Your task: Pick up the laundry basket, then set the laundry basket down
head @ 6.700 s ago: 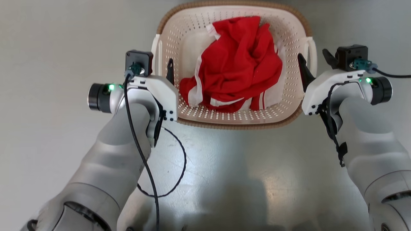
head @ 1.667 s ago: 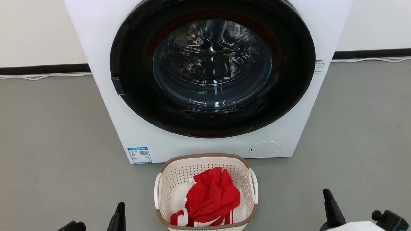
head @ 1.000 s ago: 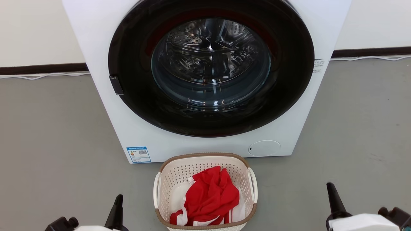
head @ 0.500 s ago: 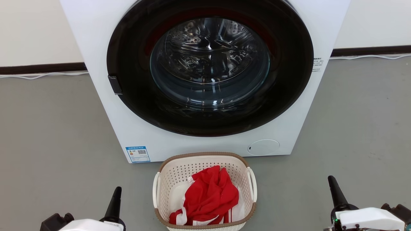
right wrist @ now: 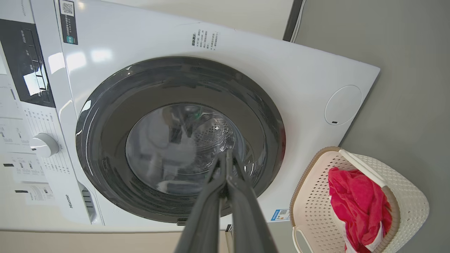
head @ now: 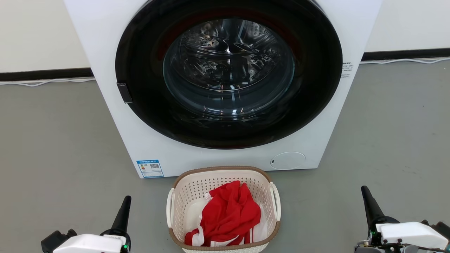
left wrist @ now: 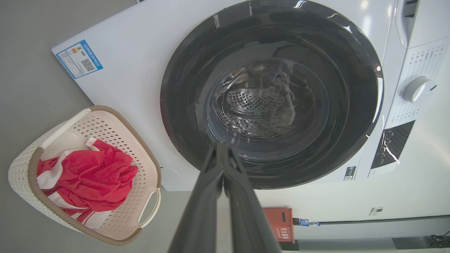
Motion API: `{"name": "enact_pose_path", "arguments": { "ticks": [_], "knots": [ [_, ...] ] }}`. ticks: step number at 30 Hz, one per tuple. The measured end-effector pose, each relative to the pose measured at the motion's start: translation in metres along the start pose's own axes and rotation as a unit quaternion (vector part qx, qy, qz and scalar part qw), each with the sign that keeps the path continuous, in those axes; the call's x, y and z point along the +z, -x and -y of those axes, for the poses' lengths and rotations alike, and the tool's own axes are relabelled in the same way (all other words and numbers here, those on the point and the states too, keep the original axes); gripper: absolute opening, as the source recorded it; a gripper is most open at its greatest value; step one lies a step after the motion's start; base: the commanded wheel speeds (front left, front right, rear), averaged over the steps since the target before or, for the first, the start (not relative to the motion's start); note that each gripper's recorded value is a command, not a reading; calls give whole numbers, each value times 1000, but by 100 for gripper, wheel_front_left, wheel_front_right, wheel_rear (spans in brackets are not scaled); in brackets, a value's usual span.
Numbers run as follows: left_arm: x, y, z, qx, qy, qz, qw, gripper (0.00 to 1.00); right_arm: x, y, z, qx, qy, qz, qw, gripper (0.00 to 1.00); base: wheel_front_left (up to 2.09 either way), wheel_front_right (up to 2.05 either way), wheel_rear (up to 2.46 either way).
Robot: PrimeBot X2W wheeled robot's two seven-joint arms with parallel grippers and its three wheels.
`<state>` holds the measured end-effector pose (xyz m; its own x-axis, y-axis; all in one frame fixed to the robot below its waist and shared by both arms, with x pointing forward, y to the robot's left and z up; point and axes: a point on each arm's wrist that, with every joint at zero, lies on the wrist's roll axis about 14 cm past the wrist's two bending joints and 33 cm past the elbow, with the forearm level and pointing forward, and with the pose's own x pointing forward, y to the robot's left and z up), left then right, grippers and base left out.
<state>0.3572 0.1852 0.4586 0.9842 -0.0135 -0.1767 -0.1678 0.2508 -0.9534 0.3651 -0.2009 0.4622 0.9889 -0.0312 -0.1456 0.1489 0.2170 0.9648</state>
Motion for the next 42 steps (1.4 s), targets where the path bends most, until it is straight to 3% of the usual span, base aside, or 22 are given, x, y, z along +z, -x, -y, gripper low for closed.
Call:
{"name": "enact_pose_path", "arguments": {
  "ticks": [18, 42],
  "knots": [
    [8, -12, 18, -39, 124, -1, 992, 0, 9, -5, -12, 22, -112, 4, 993, 0, 0, 0, 0],
    [11, -13, 21, -45, 128, 1, 991, 0, 10, -8, -19, 32, -112, 3, 993, 0, 0, 0, 0]
  ]
}}
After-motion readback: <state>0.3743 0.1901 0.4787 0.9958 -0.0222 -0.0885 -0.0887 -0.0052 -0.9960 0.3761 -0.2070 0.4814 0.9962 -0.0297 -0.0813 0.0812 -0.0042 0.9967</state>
